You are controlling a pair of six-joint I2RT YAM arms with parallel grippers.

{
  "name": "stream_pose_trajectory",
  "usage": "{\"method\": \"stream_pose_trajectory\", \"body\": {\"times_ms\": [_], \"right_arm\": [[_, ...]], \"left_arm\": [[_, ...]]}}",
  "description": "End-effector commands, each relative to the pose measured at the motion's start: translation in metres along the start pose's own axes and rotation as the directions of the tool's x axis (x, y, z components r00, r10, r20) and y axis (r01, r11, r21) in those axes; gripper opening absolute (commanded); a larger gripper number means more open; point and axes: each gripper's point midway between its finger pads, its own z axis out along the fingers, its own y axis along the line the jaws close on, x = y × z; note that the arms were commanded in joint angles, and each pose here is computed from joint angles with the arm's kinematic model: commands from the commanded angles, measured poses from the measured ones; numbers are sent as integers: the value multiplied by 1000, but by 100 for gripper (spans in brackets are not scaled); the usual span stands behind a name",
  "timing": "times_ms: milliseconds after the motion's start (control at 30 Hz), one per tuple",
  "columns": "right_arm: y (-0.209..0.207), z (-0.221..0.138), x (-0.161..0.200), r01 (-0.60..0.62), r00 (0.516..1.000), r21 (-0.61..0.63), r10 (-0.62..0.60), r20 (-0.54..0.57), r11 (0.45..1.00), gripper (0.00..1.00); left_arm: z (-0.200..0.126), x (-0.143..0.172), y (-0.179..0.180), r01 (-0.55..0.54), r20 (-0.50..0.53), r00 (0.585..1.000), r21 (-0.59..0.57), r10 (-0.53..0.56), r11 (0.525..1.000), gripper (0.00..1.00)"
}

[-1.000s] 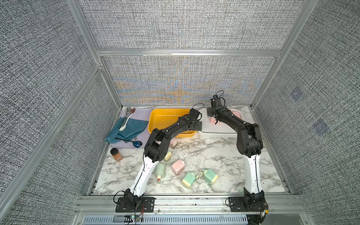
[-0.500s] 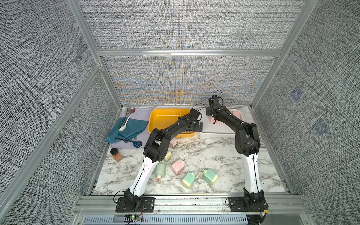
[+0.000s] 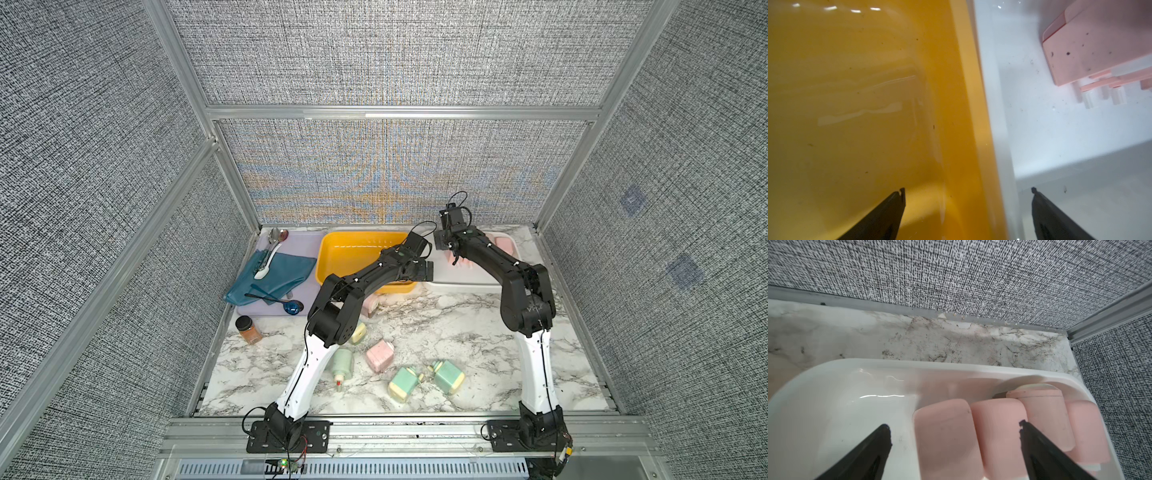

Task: Place the pencil sharpeners by color into the storage box
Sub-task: Place the pencil sharpener in the storage box.

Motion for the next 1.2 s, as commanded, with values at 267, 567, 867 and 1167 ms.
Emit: {"method": "stream_pose_trajectory", "body": {"times_ms": [267, 567, 867, 1167], "right_arm": [[-28, 10, 17, 14, 998, 138, -6, -62, 990, 99], [-24, -1, 5, -4, 1000, 84, 6, -30, 996, 99], [-26, -27, -14, -78, 995, 13, 77, 64, 997, 99], [-36, -65, -27, -142, 980, -31, 145, 132, 989, 99]], "left_arm": [[-8, 14, -2, 47, -40, 998, 2, -47, 999, 99], [-15, 7, -16, 42, -25, 999, 36, -41, 998, 99], [-44, -8, -23, -11, 18, 1000, 55, 10, 998, 99], [-99, -10, -27, -86, 92, 993, 92, 77, 992, 99]]}}
